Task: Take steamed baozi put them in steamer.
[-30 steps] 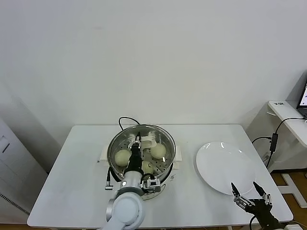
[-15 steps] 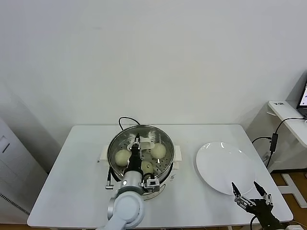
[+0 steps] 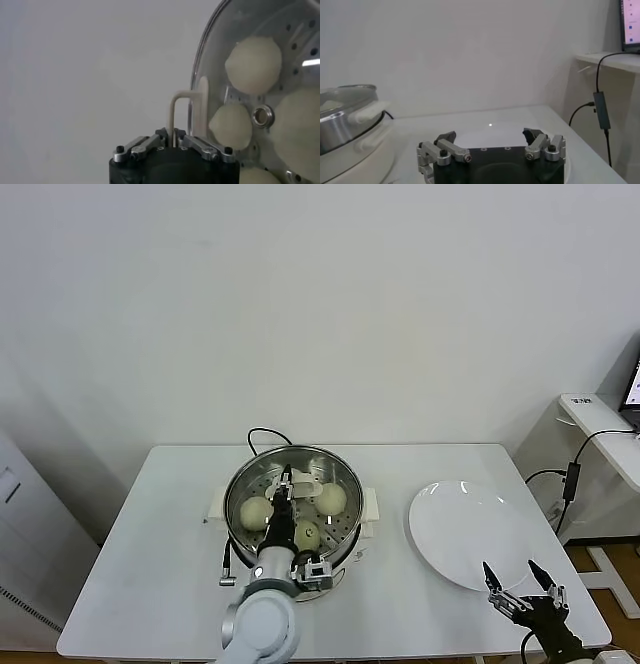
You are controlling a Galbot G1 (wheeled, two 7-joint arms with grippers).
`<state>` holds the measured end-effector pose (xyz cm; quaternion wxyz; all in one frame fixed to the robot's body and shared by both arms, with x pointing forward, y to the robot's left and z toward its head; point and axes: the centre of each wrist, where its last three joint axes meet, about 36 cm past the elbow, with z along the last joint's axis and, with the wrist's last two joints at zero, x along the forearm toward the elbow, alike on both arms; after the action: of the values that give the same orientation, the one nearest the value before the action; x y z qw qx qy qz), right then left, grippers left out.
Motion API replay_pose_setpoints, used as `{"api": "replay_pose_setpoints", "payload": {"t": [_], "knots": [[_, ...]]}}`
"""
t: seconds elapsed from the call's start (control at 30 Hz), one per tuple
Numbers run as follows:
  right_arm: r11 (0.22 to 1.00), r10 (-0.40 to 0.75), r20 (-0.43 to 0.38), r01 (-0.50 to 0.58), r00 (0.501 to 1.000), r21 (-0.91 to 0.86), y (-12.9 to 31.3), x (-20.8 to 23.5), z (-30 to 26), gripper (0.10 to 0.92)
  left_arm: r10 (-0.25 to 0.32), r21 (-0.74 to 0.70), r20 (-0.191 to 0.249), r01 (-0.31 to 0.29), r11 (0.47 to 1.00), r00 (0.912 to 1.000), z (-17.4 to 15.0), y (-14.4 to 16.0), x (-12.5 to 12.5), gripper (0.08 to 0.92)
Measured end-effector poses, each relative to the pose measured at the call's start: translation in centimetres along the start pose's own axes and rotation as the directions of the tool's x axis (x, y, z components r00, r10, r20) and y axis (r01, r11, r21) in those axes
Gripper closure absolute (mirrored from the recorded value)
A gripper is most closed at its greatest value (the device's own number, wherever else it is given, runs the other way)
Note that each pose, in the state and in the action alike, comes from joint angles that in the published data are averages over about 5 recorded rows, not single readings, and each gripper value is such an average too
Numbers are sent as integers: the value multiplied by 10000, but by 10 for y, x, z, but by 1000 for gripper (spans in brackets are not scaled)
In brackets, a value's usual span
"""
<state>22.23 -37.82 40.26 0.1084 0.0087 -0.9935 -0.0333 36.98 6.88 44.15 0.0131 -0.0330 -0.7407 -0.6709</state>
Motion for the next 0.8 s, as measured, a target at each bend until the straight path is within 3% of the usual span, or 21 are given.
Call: {"api": "replay_pose_setpoints", "payload": {"t": [0.37,0.57,0.8], "knots": [[9998,-171,9,171,9999,-89,1,-6,3,200,773,2187,730,-916,9715,9943,20,26,28,383],[9996,-261,117,262,9996,-83,2,-15,1,200,778,3299,1428,-1216,9361,9867,39,45,38,220],[9988,-494,334,495,9982,-16,5,-33,-5,200,204,4671,2534,-1408,8729,9672,61,61,42,177]]}}
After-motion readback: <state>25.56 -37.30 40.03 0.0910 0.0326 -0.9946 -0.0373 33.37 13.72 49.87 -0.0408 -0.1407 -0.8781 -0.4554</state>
